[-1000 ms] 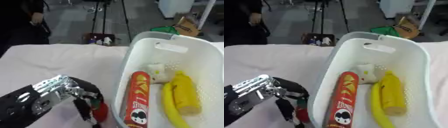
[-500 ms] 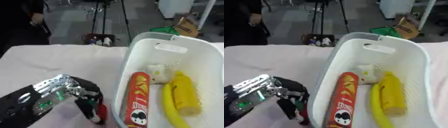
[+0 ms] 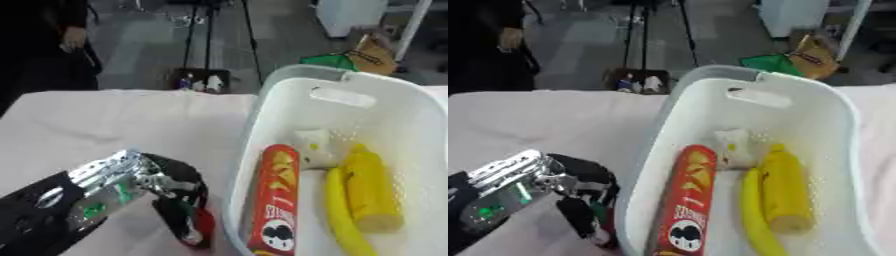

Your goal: Pick up objects on the table and place them in the box.

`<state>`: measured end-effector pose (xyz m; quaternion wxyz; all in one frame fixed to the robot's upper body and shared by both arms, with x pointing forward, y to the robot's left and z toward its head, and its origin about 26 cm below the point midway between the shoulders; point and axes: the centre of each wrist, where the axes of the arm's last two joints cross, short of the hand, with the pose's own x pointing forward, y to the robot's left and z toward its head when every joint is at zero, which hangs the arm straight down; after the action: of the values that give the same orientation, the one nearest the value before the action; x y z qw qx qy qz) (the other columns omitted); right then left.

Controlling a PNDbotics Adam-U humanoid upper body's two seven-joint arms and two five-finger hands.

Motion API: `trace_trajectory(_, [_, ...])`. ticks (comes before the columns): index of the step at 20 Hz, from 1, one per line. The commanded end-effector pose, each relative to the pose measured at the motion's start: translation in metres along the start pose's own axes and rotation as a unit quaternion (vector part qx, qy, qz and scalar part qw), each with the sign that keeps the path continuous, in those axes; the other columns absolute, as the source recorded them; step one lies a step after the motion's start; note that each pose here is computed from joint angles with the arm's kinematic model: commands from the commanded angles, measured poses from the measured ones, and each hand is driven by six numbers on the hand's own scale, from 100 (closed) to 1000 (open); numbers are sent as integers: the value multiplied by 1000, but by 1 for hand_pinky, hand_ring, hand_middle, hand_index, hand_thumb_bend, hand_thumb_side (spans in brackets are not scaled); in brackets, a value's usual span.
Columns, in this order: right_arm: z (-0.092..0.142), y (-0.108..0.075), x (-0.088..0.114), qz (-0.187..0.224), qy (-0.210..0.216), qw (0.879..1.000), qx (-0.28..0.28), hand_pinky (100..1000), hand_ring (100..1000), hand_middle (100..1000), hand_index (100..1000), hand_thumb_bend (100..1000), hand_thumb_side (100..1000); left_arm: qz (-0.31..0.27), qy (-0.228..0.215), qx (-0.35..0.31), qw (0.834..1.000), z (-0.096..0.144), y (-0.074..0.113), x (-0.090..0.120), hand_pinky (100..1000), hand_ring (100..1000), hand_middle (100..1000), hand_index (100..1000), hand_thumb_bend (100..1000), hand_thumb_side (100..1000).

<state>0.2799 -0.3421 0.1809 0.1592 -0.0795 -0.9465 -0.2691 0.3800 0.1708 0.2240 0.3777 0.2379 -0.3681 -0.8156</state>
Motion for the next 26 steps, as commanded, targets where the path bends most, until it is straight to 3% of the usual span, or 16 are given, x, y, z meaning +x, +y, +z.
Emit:
trace_trajectory(1, [-6,2,5,-5,-12,1000,9,340,393,401,521,100,799,-8,6,0,1000,4,5,-2,511,619,638,807,673,611])
trace_trajectory(6, [-6,3,5,-6,-12,1000,10,340,393,401,521,100,800,-12,6,-21,1000,-5,-3,-7,540,664,695,848,738,573])
trace_trajectory(10, [-6,3,5,-7,-12,1000,10,340,393,401,521,100,801,-15,9,-26,1000,-9,-5,-11,531,656,679,831,699,581])
trace_trajectory(17, [-5,3,4,-8,-12,1000,10,341,393,401,522,100,801,-19,18,-16,1000,-6,-1,-9,435,574,594,747,555,596])
trace_trajectory(26, [-5,3,4,-9,-11,1000,11,340,393,401,522,100,801,-33,31,4,999,1,5,-3,398,541,573,718,516,582])
